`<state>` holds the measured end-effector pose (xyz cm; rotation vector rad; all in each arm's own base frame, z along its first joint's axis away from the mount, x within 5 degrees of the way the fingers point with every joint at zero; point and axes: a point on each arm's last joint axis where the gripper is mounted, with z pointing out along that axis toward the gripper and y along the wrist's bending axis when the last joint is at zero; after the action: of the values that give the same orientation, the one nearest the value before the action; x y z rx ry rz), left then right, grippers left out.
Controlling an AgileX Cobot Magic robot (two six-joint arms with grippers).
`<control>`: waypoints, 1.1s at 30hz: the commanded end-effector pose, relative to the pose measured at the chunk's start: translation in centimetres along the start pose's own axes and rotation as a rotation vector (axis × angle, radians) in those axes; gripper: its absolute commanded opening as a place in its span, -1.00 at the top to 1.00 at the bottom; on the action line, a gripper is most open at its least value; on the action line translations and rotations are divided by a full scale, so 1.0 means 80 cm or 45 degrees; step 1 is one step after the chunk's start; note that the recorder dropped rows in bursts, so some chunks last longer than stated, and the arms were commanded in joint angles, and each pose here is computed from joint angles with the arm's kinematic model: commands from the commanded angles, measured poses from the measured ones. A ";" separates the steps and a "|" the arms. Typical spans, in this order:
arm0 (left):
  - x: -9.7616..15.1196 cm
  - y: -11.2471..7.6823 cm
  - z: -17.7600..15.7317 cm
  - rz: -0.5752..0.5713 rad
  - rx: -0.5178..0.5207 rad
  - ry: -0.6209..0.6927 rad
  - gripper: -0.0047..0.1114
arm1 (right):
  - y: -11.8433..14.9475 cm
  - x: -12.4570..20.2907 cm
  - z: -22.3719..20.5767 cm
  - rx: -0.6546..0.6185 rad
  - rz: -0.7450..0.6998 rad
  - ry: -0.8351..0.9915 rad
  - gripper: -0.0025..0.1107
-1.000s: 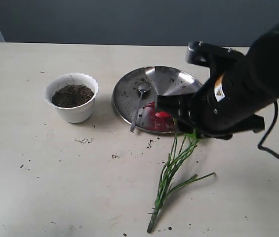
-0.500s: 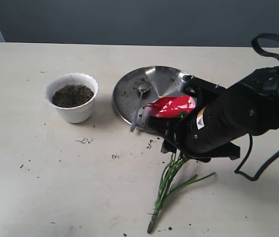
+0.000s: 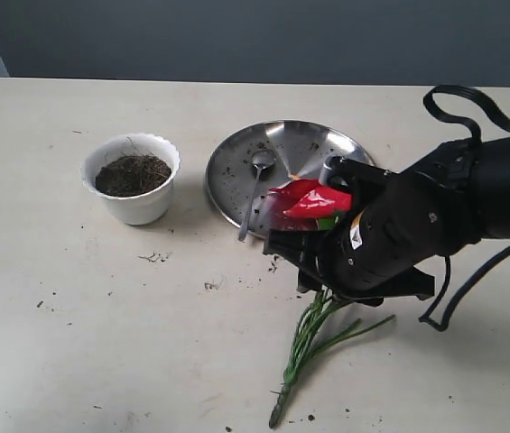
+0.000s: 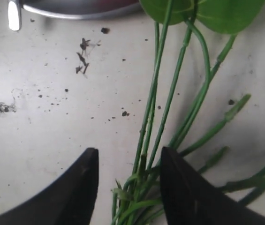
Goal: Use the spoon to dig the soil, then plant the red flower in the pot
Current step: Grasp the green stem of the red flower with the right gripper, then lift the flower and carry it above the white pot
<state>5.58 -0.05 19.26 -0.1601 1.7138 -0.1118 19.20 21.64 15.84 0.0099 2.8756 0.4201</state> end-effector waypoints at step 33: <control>0.001 0.000 0.000 0.001 0.003 0.000 0.91 | 0.009 -0.013 -0.038 -0.108 -0.086 -0.160 0.97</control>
<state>5.58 -0.05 19.26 -0.1601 1.7138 -0.1118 19.56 21.84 17.39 -0.0175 2.7993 0.4765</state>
